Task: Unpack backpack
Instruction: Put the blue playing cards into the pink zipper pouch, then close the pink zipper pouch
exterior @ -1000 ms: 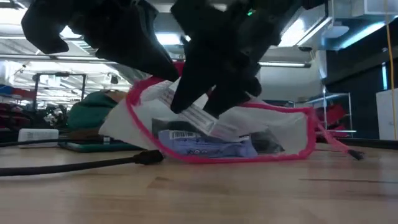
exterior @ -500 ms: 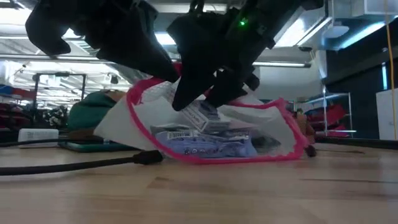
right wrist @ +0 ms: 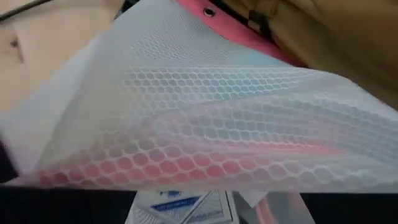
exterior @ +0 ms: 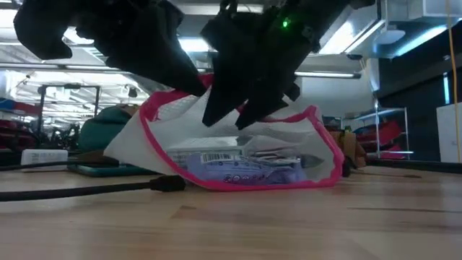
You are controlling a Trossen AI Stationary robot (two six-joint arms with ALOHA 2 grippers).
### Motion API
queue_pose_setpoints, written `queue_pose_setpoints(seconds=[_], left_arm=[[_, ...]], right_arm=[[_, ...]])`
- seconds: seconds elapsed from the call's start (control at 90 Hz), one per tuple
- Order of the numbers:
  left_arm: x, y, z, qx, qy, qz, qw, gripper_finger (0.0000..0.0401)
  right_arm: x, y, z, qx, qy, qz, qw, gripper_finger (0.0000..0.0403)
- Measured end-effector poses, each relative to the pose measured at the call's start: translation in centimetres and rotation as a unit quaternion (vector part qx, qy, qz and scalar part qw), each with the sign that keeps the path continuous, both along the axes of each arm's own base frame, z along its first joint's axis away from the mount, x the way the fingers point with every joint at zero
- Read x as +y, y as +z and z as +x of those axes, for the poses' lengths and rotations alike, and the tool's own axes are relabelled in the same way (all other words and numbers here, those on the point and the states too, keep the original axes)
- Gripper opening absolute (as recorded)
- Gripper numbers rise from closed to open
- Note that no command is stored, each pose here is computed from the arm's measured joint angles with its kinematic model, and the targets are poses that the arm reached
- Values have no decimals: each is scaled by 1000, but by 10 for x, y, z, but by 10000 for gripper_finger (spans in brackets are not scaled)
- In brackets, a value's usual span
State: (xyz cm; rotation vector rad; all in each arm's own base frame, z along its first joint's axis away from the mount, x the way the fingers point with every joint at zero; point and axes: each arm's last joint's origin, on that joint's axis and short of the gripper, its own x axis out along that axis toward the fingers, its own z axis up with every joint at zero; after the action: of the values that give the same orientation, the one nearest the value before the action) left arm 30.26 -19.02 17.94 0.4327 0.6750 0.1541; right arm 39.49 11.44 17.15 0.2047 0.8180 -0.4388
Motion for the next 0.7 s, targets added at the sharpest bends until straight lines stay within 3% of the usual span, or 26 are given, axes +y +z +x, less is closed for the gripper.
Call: queue_pose_setpoints(seconds=[0.322,0.7], left_arm=[[0,-1,-2,12,-1,1,1000,0],[1,-2,-2,11,3,4,1000,0]], right_arm=[[35,11,-24,24,29,18,999,361],[68,1,-69,117,-13,-7,993,319]])
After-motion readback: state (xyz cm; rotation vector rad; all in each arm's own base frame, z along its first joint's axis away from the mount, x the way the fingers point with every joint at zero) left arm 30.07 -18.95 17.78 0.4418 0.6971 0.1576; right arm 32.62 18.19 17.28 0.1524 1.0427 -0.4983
